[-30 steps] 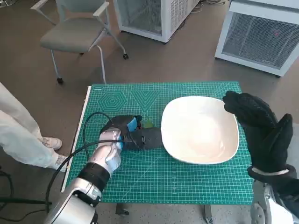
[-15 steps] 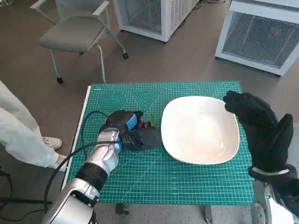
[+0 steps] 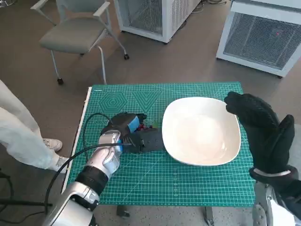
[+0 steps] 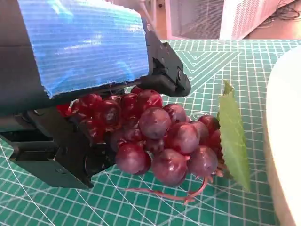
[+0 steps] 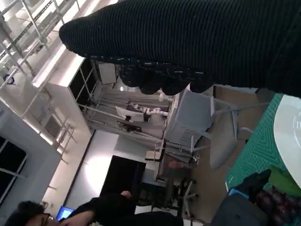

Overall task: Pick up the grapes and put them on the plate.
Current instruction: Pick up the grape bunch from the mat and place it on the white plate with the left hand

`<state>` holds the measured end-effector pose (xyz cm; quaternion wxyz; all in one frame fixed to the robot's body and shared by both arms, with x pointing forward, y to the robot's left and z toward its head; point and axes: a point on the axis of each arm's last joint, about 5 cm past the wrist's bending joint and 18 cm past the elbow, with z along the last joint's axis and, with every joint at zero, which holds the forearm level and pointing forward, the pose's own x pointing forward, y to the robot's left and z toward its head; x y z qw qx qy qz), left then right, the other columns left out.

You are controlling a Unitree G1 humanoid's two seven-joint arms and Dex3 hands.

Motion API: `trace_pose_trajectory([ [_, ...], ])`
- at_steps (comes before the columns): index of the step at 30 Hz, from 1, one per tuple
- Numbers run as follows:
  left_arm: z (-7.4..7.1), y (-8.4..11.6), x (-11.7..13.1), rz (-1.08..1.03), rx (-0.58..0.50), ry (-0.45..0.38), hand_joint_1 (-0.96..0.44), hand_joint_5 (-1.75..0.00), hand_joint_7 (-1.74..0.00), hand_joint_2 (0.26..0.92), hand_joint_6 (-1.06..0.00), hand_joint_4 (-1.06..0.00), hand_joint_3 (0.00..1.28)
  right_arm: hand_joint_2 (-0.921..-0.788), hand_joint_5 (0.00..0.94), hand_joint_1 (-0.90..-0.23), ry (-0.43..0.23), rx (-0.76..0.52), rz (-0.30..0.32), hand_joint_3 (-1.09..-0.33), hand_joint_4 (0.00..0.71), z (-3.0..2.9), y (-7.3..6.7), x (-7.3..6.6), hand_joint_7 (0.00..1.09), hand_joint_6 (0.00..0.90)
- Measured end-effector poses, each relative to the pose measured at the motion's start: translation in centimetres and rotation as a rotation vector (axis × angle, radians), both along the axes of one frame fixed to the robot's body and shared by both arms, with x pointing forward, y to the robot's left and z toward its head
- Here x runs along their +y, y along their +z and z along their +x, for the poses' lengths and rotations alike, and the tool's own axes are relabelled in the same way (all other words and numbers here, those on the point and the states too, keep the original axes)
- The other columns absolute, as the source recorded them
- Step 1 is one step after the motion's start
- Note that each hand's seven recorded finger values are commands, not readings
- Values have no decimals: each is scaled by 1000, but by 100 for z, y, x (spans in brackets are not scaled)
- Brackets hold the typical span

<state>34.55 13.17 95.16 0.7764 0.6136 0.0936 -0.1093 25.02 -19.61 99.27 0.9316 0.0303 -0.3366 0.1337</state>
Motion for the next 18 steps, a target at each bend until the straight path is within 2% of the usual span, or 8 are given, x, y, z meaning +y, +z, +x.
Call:
trace_pose_trajectory([
  [3,-3,-1,17,-1,-1,6,377,-1567,-109,694,-672,-474,680,-921,461,-503,1,0,0,-570,315,2,0,0,891,192],
  [8,-10,21,53,-3,-18,11,379,-1588,-30,680,-473,-465,715,-921,462,-503,2,-1,0,-570,315,4,2,1,890,192],
  [10,-12,37,61,-6,-26,11,380,-1603,-35,673,-445,-458,735,-921,462,-503,3,-1,0,-570,314,4,2,2,890,192],
  [12,-14,56,61,-9,-33,10,380,-1611,-64,671,-475,-452,745,-921,462,-503,3,-1,0,-571,314,5,3,3,890,192],
  [16,-16,99,57,-19,-42,2,378,-1595,-162,680,-614,-460,719,-921,463,-503,5,-3,0,-570,314,9,10,6,890,192],
  [18,-18,124,53,-26,-47,-5,378,-1570,-256,689,-655,-475,688,-921,463,-504,6,-5,0,-569,315,12,14,7,889,193],
])
